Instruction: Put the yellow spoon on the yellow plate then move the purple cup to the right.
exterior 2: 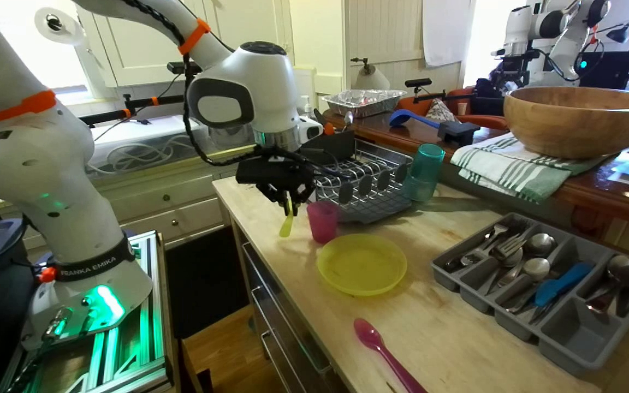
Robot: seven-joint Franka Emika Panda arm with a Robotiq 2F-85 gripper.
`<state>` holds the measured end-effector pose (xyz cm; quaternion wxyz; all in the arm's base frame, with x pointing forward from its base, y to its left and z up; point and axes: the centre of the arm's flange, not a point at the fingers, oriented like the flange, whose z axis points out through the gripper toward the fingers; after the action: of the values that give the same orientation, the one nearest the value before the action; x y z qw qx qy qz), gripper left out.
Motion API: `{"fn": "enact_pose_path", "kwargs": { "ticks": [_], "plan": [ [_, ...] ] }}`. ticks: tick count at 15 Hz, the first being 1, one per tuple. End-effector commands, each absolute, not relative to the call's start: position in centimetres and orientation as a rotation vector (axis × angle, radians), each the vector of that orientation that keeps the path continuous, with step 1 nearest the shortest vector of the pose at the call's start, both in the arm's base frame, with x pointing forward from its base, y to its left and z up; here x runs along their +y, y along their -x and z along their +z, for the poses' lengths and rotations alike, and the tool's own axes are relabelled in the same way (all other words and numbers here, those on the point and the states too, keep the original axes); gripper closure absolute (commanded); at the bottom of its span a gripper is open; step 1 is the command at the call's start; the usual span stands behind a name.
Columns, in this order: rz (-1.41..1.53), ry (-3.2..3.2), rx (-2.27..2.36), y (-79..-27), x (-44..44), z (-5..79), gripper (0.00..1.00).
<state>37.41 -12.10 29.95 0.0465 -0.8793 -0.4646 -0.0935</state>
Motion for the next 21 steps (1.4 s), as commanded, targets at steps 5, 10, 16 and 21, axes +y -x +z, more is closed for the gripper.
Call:
{"fn": "enact_pose_path", "kwargs": {
  "ticks": [5, 10, 16, 21],
  "plan": [
    [-0.377, 2.697, -1.406, -36.3, -12.7, 34.2, 0.96],
    [-0.471, 2.808, -1.244, -36.5, -14.7, 36.7, 0.96],
    [-0.496, 2.935, -0.892, -37.9, -19.1, 37.2, 0.96],
    [-0.444, 3.004, -0.647, -40.9, -22.2, 35.1, 0.96]
  ]
}}
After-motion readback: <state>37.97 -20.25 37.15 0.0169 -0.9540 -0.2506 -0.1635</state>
